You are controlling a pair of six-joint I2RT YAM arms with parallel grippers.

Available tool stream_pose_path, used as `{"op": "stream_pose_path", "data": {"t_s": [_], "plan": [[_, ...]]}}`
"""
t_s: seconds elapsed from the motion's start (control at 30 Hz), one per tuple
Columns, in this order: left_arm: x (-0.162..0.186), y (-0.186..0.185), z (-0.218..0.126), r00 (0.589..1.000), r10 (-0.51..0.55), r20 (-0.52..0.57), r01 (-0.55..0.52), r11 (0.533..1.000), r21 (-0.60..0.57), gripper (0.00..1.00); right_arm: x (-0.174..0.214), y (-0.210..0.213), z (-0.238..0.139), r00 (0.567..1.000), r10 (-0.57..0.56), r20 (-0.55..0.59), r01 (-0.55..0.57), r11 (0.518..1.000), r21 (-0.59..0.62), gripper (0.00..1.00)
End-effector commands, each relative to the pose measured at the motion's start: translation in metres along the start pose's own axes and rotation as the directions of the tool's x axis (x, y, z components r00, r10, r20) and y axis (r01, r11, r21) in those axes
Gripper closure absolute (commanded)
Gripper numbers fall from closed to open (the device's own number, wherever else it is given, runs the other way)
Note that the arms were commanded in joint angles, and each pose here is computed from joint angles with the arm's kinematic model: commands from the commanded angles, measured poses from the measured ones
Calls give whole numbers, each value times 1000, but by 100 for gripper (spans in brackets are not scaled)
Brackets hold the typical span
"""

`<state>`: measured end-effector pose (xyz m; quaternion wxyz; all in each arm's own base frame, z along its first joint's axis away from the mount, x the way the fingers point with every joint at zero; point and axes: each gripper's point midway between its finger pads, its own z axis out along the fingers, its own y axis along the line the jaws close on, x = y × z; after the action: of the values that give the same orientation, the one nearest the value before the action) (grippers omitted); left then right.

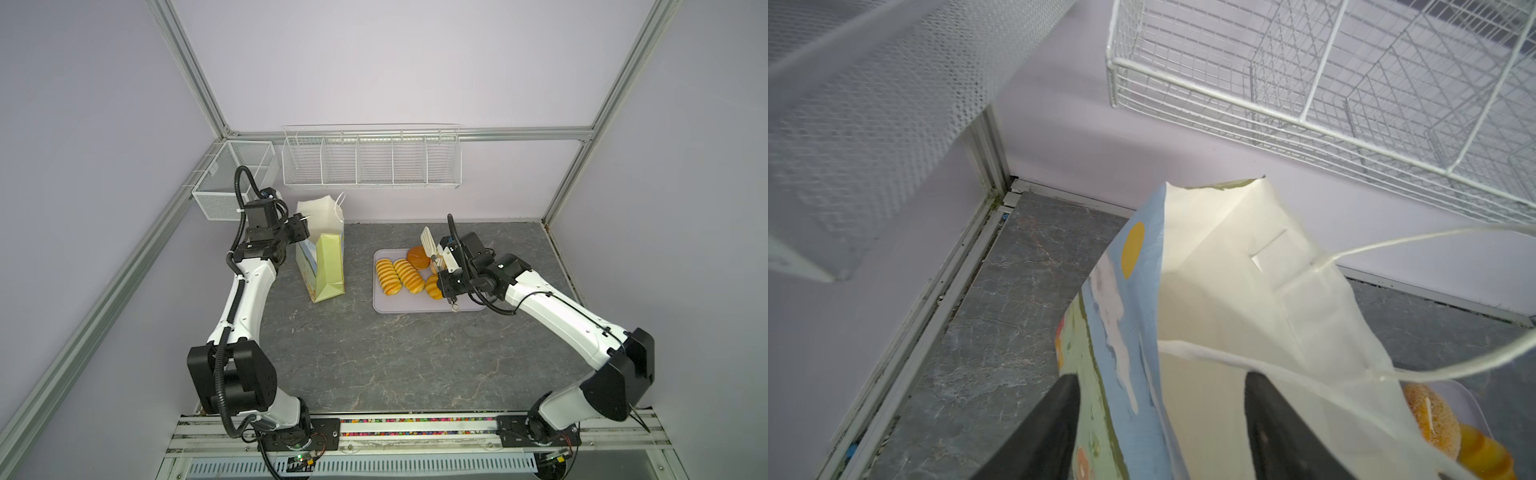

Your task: Take the fake bread out of the paper bag

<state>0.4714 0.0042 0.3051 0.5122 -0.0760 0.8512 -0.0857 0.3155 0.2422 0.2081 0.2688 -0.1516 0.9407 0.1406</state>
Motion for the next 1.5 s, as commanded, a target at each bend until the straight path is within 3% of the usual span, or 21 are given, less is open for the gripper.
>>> {"op": "stream_pose_path", "data": {"t_s": [0.0, 0.1, 0.47, 0.57, 0.73, 0.83, 1.27, 1.47], "plan": [[-6, 4, -21, 999, 40, -14, -41, 999, -33, 31, -6, -1, -19, 998, 5, 63, -5, 1000, 5, 89], [-7, 4, -35, 998, 54, -17, -54, 998, -41, 24, 0, -5, -25, 998, 7, 65, -8, 1000, 13, 89], [8, 5, -53, 999, 37, -19, -37, 999, -32, 23, 23, -10, -35, 997, 46, 61, -46, 999, -2, 89], [14, -1, -52, 999, 31, -35, -31, 1000, 6, 31, 25, -9, -35, 997, 49, 60, -49, 999, -7, 89], [10, -17, -49, 1000, -9, -24, 11, 995, 100, 56, 23, -6, -33, 997, 49, 63, -48, 999, -15, 89], [1, -29, -47, 1000, -28, -5, 29, 986, 163, 64, 18, -4, -30, 997, 49, 67, -47, 999, -24, 89], [-49, -90, -26, 991, -115, 63, 84, 926, 368, 69, -16, 18, 2, 998, 22, 67, -17, 997, -74, 89], [-48, -89, 1, 977, -203, 67, 162, 909, 385, 65, -29, 29, 17, 998, 15, 61, -9, 995, -104, 89]]}}
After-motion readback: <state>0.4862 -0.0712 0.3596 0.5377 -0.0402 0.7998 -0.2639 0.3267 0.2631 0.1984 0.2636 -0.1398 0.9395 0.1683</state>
